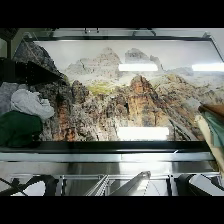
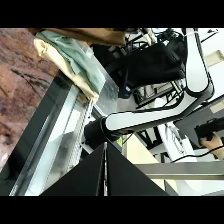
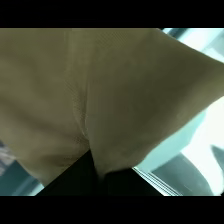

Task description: Fold the shirts.

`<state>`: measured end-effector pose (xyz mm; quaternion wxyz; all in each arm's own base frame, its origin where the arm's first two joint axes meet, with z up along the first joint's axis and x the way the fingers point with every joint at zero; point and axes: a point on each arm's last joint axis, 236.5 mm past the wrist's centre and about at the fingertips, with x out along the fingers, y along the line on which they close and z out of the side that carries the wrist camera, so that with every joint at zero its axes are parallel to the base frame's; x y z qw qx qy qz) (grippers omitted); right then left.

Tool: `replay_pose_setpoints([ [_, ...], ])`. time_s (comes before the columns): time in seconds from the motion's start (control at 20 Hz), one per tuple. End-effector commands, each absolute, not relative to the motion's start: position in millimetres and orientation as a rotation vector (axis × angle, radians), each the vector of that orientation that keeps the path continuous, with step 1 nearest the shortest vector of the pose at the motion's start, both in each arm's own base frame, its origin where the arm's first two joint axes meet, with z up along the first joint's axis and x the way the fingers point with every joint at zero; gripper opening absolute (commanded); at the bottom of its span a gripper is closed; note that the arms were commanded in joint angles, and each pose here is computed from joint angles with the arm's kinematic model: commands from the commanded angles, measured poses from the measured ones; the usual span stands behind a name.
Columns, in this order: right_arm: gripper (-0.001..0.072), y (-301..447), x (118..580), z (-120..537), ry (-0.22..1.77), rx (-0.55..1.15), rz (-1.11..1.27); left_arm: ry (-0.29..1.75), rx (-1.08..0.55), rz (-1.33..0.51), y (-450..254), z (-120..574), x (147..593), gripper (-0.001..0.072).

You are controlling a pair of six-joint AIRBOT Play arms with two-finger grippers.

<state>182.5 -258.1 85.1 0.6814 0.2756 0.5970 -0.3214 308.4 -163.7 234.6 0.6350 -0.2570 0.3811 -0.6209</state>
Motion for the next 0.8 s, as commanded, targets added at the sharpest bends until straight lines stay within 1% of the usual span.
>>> replay_pose_setpoints([
  [0.0,0.0017,-266,134,45,1.527,0.548,-0.829,0.876,-0.583,-1.431,-164,235,305,0.0013],
  [0.15,0.0017,-277,102,26,1.622,0.467,-0.925,0.876,-0.583,-1.431,-164,235,305,0.0013],
  [0.35,0.0017,-274,96,0,1.653,0.443,-0.904,0.873,-0.579,-1.433,-164,235,305,0.0013],
  [0.55,0.0019,-263,78,-16,1.742,0.421,-0.882,0.872,-0.579,-1.433,-164,235,305,0.0013],
  [0.6,0.0116,-261,76,-17,1.761,0.42,-0.873,0.872,-0.579,-1.433,-164,235,305,0.0013],
  [0.65,0.0373,-261,73,-17,1.774,0.418,-0.877,0.872,-0.578,-1.433,-164,235,305,0.0013],
  [0.7,0.0569,-260,67,-15,1.8,0.414,-0.885,0.871,-0.578,-1.433,-164,235,305,0.0013],
  [0.75,0.0623,-257,61,-12,1.829,0.415,-0.892,0.871,-0.578,-1.433,-164,235,305,0.0013],
])
